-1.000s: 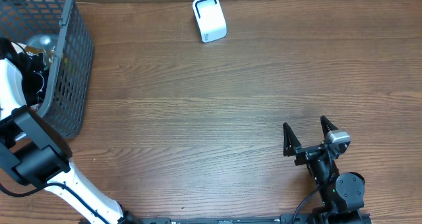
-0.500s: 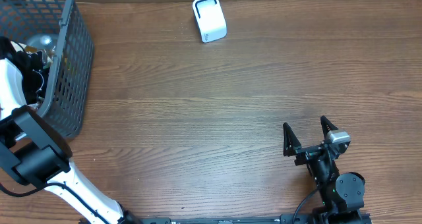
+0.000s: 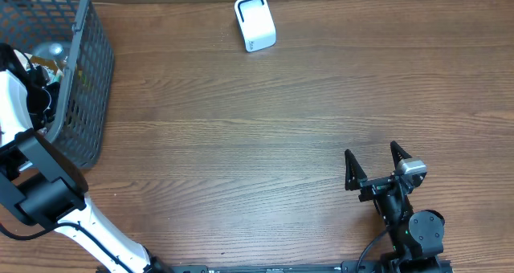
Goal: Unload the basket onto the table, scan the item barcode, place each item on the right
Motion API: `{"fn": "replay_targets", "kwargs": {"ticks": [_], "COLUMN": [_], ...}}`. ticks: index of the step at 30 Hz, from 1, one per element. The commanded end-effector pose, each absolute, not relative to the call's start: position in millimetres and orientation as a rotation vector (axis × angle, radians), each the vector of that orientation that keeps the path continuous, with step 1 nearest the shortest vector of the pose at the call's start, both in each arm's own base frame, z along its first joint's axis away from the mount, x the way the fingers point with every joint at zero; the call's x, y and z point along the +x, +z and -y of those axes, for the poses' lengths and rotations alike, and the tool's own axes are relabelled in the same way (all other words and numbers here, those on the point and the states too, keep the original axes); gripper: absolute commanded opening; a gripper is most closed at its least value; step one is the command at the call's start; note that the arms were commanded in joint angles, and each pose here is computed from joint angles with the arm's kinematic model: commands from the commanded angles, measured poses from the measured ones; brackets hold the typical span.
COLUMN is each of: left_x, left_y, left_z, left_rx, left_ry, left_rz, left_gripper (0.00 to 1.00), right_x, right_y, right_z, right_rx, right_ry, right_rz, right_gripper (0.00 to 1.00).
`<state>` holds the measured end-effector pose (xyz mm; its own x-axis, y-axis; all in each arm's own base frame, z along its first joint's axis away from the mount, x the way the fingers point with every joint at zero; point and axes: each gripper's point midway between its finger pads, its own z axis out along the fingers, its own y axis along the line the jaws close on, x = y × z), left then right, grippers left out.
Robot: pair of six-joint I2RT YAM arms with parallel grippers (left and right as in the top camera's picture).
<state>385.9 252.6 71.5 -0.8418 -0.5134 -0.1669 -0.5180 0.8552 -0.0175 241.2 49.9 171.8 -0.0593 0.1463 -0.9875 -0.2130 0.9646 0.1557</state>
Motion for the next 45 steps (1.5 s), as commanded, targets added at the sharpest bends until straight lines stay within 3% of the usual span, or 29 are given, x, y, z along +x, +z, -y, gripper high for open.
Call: {"fn": "replay_targets", "kwargs": {"ticks": [1,4,7,16,20,23,25,28,35,40,45], "left_x": [381.8,382.3,382.0,390.3,389.5,385.7,386.0,388.2,390.4,390.3,390.7], "left_y": [87.0,87.9,87.3,87.7,86.8,86.1,86.1,86.8,87.0,86.4,85.6], "left_z": [-271.3,-271.7,-271.4,-265.5,-259.1,-258.7,-258.7,-260.4,-258.5,-253.4,-245.6], "left_rx": [-0.935,-0.872,-0.8,-0.653,-0.756,-0.912,-0.959,-0.951,-0.577,-0.538,-0.549], "left_ry": [0.199,0.206,0.211,0.154,0.096,0.088,0.083,0.09,0.125,0.112,0.098], "left_rz": [-2.805,-2.825,-2.852,-2.865,-2.846,-2.813,-2.796,-2.787,-2.892,-2.91,-2.922], "left_gripper": [0.8,0.9,0.9,0.62,0.6,0.65,0.73,0.95,1.0,0.85,0.77], "right_x": [241.5,241.5,241.5,241.5,241.5,241.5,241.5,241.5,241.5,241.5,241.5], "right_y": [169.9,169.9,169.9,169.9,169.9,169.9,169.9,169.9,169.9,169.9,169.9], "right_z": [-49.5,-49.6,-49.6,-49.5,-49.5,-49.5,-49.6,-49.6,-49.5,-49.6,-49.5], "right_rx": [-0.054,-0.054,-0.054,-0.054,-0.054,-0.054,-0.054,-0.054,-0.054,-0.054,-0.054], "right_ry": [0.29,0.29,0.29,0.29,0.29,0.29,0.29,0.29,0.29,0.29,0.29], "right_rz": [-1.6,-1.6,-1.6,-1.6,-1.6,-1.6,-1.6,-1.6,-1.6,-1.6,-1.6], "right_gripper": [1.0,1.0,1.0,1.0,1.0,1.0,1.0,1.0,1.0,1.0,1.0]}}
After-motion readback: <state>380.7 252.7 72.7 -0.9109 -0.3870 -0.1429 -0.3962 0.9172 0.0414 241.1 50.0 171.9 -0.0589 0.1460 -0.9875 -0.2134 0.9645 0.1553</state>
